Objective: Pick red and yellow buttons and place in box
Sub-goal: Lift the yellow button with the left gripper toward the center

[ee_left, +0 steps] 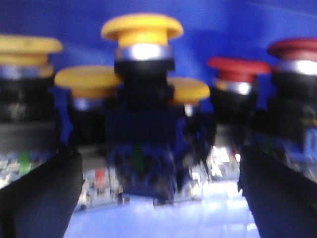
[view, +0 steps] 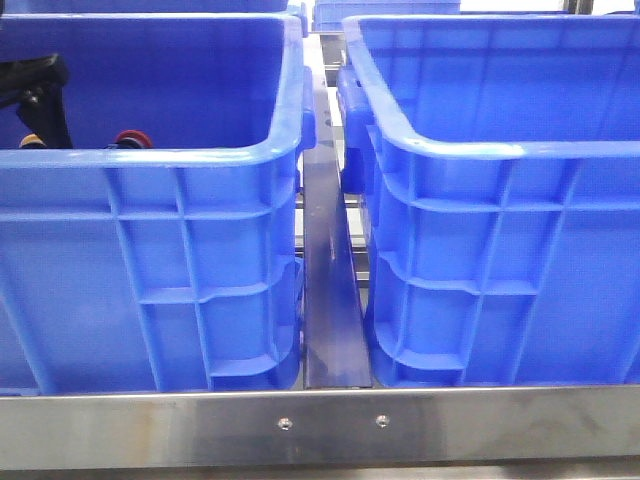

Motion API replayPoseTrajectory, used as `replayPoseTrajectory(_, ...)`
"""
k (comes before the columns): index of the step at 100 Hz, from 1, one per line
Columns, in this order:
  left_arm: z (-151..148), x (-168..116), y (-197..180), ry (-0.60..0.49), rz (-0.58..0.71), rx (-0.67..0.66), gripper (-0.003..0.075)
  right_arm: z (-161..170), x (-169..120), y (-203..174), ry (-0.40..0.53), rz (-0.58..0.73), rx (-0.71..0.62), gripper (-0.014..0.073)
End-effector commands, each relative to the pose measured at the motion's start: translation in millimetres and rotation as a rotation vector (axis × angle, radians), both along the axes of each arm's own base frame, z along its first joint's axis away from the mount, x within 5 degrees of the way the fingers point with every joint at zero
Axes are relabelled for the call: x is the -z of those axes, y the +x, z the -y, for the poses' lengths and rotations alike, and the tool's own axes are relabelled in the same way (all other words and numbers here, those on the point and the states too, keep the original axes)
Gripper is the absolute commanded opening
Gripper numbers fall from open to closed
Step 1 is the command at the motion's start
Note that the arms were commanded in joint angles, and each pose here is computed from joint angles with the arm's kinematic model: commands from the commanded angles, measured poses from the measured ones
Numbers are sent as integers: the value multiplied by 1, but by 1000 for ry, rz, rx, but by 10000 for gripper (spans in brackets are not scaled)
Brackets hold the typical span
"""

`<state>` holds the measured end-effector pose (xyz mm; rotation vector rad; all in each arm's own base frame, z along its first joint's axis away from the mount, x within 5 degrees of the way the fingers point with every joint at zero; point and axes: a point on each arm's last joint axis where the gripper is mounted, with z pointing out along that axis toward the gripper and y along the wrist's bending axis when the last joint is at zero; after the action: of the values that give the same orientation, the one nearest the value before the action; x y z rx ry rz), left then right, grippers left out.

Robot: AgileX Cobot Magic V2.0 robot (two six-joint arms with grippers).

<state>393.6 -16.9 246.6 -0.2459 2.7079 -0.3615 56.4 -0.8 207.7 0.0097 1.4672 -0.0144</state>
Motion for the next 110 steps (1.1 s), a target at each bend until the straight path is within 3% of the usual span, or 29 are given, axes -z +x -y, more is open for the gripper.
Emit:
replayPoseTrajectory(1, 0, -26, 3, -27, 107, -31, 587, -1, -15, -5, -7, 126, -8, -67)
replayPoseTrajectory(17, 0, -27, 6, -24, 139, -41, 584, -1, -15, -5, -7, 126, -8, -67)
replayPoseTrajectory(24, 0, -27, 6, -24, 139, -41, 548, -1, -15, -5, -7, 126, -8, -67)
replayPoseTrajectory(31, 0, -27, 6, -24, 135, -40, 463, -1, -15, -5, -7, 126, -8, -67)
replayPoseTrajectory(43, 0, -27, 6, -24, 131, -39, 248, -1, -15, -5, -7, 126, -8, -67)
replayPoseTrajectory(53, 0, -27, 6, -24, 133, -39, 135, -1, -15, -5, -7, 126, -8, -67)
replayPoseTrajectory(83, 1, -45, -3, -18, 172, -15, 125, -1, -15, -5, -7, 126, -8, -67)
replayPoseTrajectory(110, 6, -80, -57, -37, 328, 48, 125, -1, -15, -5, -7, 126, -8, -67)
